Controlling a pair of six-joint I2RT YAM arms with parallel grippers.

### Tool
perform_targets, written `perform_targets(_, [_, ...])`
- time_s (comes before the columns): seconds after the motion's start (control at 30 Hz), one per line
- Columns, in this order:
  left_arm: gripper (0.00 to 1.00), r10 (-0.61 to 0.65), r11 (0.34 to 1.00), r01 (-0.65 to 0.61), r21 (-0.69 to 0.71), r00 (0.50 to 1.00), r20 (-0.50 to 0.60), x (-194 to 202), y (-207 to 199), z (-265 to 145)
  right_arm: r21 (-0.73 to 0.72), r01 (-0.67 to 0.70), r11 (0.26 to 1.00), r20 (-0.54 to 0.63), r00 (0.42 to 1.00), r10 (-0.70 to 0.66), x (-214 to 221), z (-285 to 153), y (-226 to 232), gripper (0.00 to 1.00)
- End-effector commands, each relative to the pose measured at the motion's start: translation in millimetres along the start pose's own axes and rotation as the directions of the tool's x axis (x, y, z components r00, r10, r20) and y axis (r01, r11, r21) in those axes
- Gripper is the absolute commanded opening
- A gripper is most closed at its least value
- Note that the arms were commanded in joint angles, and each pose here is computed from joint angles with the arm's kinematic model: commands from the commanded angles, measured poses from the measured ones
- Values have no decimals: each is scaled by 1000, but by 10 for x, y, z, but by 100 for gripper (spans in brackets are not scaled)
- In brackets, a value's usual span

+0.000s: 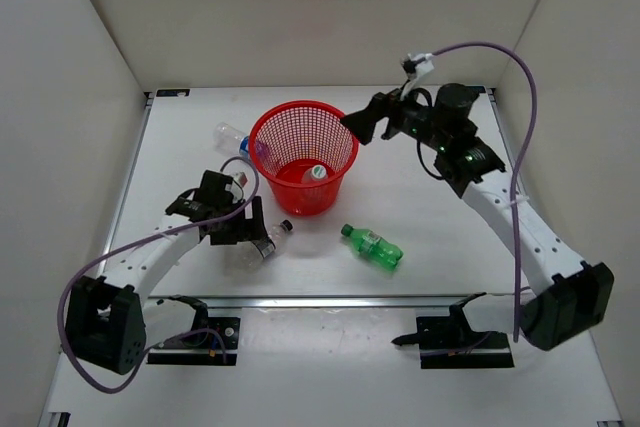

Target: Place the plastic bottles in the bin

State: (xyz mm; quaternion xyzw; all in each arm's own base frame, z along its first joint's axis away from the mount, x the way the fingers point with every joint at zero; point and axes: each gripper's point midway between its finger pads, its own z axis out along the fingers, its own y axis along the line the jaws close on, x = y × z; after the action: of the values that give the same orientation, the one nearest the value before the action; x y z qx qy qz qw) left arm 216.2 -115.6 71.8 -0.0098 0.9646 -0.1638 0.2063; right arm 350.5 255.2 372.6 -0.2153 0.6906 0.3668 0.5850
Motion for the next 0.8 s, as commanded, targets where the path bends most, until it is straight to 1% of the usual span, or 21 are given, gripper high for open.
perform_targets(0.0, [99, 27, 999, -27, 36, 1000, 13, -3, -101, 130, -65, -46, 997, 58, 997, 50, -74, -186, 107, 99])
perform_targets(0.1, [99, 36, 999, -36, 14, 999, -33, 130, -80, 228, -11, -64, 998, 68, 996, 64, -52, -432, -102, 99])
perform_targets(0.13, [99, 49, 999, -48, 21, 998, -38, 153, -105, 247, -7, -63, 998, 73, 995, 63, -53, -464, -127, 99])
perform_targets(0.3, [99, 44, 998, -47, -41, 996, -77, 370, -26, 342, 110, -120, 987, 100, 989, 109, 46, -776, -522, 98])
perform_targets(0.33, [99, 50, 997, -54, -50, 996, -70, 366, -41, 339, 111, -126, 986, 98, 988, 115, 57, -797, -524, 98])
perform_targets(0.4, [90, 42, 995, -48, -90, 997, -67, 394, 19, 325, 162, -135, 978, 108, 987, 119, 74, -895, -638, 98])
perform_targets(0.43, [84, 47, 994, -53, -95, 997, -63, 401, 23, 305, 185, -139, 973, 98, 988, 123, 122, -921, -692, 98])
perform_targets(0.47, [68, 41, 995, -45, -94, 998, -50, 386, 14, 285, 199, -141, 970, 94, 988, 124, 151, -939, -726, 98])
perform_targets(0.5, [61, 37, 995, -40, -86, 999, -38, 364, 0, 269, 217, -141, 966, 98, 988, 122, 170, -973, -767, 98])
perform_targets(0.53, [49, 34, 996, -36, -80, 999, -22, 342, -9, 235, 228, -150, 962, 99, 986, 130, 201, -1000, -799, 98])
perform_targets(0.57, [39, 19, 997, -18, -73, 1000, 12, 274, -30, 189, 237, -157, 959, 96, 986, 138, 252, -1016, -823, 97])
perform_targets(0.63, [35, 8, 999, -6, -54, 999, 43, 196, -67, 84, 240, -153, 959, 101, 986, 132, 248, -1067, -826, 97])
perform_targets(0.67, [33, 6, 1000, -4, -30, 997, 72, 97, -118, -14, 244, -155, 957, 98, 986, 134, 271, -1082, -840, 98])
perform_targets(0.7, [31, 3, 1000, -1, -17, 996, 86, 72, -136, -123, 258, -160, 953, 61, 987, 149, 387, -1105, -838, 97])
perform_targets(0.73, [31, -1, 1000, 3, -18, 994, 106, -13, -170, -242, 276, -138, 951, 45, 990, 131, 426, -1134, -864, 98])
perform_targets(0.77, [31, -9, 1000, 9, -1, 987, 161, -130, -231, -459, 297, -141, 945, 9, 989, 144, 554, -1172, -862, 98])
